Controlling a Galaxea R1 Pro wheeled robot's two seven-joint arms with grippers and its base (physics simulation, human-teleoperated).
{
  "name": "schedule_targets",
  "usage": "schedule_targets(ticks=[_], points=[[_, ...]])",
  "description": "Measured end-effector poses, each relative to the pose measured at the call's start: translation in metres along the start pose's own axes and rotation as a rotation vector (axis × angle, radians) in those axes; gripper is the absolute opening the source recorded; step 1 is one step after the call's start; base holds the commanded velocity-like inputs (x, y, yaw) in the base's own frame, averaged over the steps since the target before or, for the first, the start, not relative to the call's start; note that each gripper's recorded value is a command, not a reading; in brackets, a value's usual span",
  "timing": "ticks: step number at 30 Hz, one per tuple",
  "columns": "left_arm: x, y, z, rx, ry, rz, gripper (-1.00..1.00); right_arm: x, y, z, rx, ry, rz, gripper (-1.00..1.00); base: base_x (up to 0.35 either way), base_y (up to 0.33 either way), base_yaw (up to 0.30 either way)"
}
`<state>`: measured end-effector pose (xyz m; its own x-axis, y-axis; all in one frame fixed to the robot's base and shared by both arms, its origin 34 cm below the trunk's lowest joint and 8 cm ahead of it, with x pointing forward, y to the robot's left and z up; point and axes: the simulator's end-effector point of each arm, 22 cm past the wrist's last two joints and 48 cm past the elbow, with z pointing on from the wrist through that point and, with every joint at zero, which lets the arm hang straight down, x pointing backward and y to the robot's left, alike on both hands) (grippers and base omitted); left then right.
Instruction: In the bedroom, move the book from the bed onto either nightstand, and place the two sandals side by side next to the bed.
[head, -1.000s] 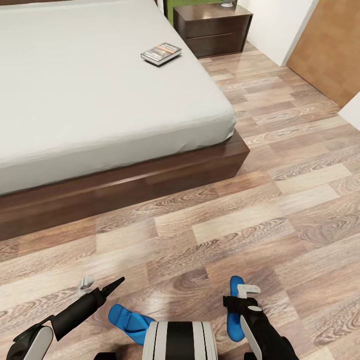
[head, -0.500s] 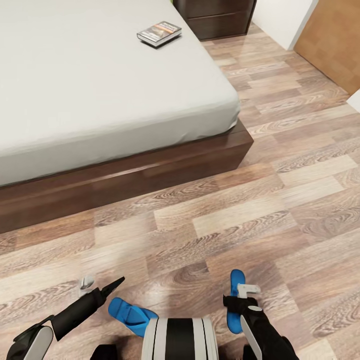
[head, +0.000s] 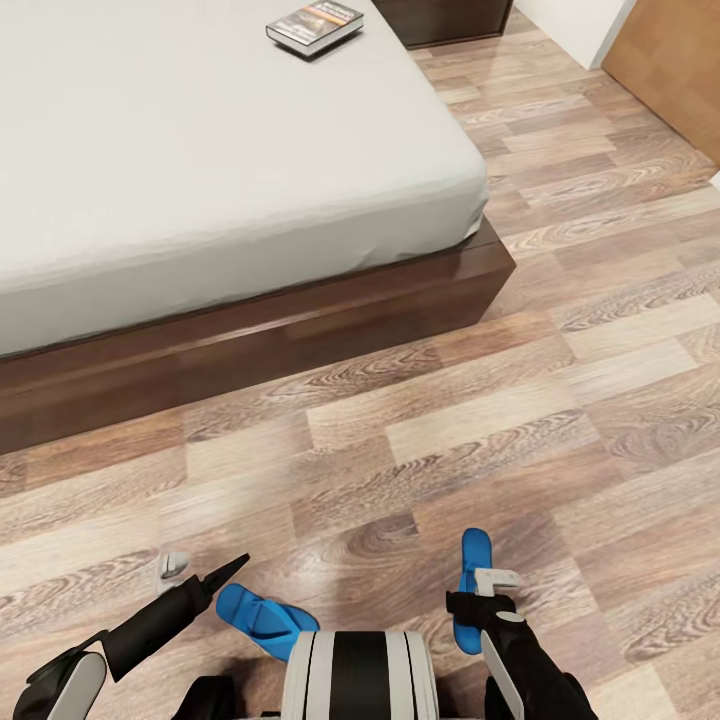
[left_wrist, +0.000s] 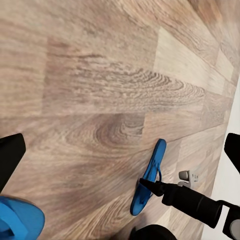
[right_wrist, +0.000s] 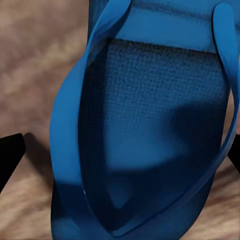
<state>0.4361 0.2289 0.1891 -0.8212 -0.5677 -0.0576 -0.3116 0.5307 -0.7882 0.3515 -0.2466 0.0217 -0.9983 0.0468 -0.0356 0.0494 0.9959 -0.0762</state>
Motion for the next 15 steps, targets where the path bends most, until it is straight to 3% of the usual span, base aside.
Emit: schedule_targets(ticks=[11, 12, 15], points=[[0.0, 0.0, 0.0, 0.0, 0.0, 0.0, 1.0, 0.0001, -0.0008, 0.0001, 0.001, 0.0, 0.0, 1.0, 0.0, 0.0, 0.0], [0.0, 0.0, 0.0, 0.0, 0.0, 0.0, 1.0, 0.0002, -0.0006, 0.0, 0.001, 0.0, 0.0, -1.0, 0.0, 0.0, 0.0], [0.0, 0.0, 0.0, 0.0, 0.0, 0.0, 1.0, -0.0001, -0.0015, 0.0, 0.003, 0.0, -0.002, -1.0, 0.0, 0.0, 0.0]])
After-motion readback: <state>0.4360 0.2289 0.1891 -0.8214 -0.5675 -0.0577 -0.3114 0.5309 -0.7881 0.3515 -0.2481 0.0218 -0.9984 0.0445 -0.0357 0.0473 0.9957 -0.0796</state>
